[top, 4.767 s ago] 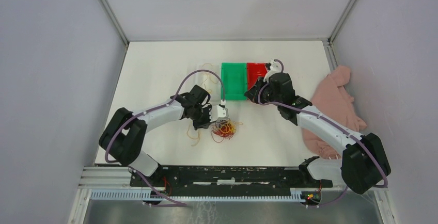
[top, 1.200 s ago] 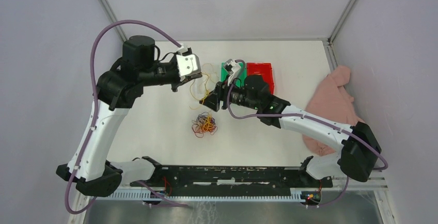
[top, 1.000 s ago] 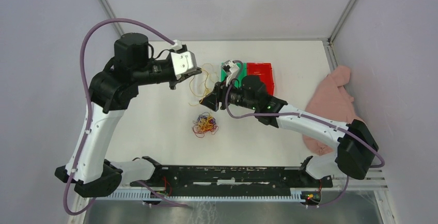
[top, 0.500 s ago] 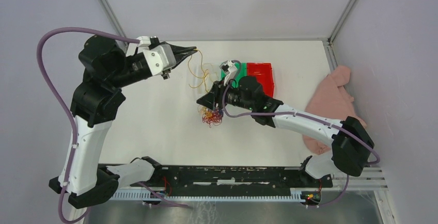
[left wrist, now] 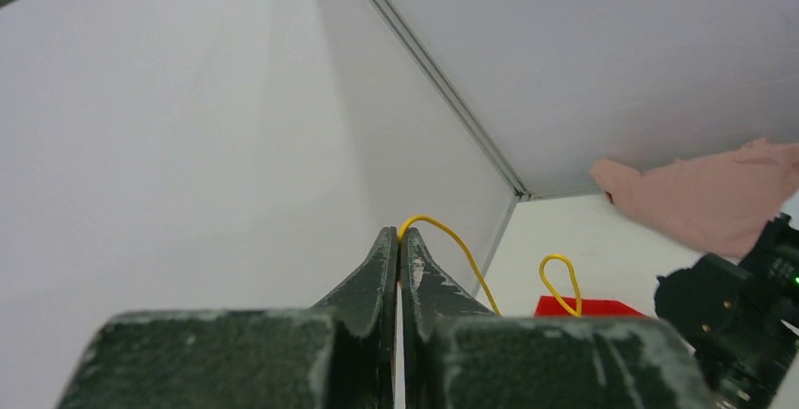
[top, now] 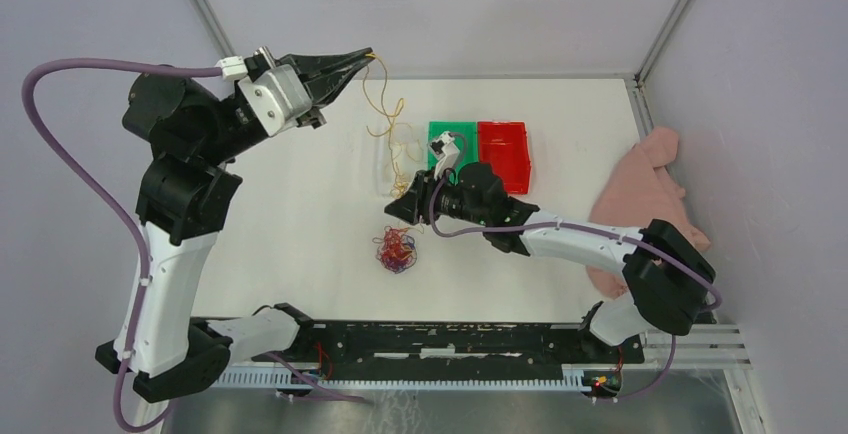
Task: Untangle the cables
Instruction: Untie the cable.
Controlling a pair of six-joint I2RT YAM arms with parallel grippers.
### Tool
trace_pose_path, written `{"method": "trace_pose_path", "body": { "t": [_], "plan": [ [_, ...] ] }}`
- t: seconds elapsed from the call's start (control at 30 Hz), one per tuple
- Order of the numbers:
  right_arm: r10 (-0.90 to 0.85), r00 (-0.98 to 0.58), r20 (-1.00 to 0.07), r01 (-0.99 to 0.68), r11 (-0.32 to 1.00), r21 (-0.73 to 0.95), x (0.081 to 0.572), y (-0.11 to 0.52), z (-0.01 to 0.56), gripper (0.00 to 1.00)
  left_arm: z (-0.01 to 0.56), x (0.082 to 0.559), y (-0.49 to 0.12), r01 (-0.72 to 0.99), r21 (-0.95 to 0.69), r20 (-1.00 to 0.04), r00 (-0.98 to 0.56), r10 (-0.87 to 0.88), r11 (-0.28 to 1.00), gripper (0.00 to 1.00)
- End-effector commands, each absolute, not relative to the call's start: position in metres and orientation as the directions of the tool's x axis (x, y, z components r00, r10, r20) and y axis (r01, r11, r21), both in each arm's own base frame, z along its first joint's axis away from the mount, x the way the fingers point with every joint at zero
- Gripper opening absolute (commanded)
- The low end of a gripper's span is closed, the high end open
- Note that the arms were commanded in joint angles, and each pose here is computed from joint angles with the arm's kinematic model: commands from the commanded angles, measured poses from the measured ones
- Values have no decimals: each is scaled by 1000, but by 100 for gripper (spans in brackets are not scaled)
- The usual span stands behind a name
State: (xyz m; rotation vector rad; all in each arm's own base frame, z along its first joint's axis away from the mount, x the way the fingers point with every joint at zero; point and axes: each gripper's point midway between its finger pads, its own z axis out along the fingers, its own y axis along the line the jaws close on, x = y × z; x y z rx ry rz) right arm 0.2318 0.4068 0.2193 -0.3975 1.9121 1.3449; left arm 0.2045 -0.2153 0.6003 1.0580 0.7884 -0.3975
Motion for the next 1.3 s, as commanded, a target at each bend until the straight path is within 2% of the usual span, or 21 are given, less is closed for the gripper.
{"method": "trace_pose_path", "body": {
  "t": [0.0, 0.3, 0.6, 1.03, 1.27],
  "plan": [
    [193, -681, -706, -602, 401, 690, 233, 408, 204, 45, 657, 192, -202, 543, 625, -651, 759, -9, 561, 3],
    [166, -727, -666, -543, 455, 706, 229, 402, 156, 46, 718, 179, -181, 383, 631, -495, 868, -30, 675, 3],
    [153, -738, -657, -529, 472, 705, 227, 399, 144, 47, 773, 163, -154, 176, 585, -299, 954, 8, 792, 3],
    [140, -751, -646, -499, 521, 693, 224, 389, 121, 48, 845, 113, -96, -94, 358, -1, 995, 102, 929, 3],
    [137, -761, -635, -478, 543, 690, 224, 385, 109, 48, 853, 99, -83, -162, 287, 83, 986, 144, 944, 3]
  ]
}}
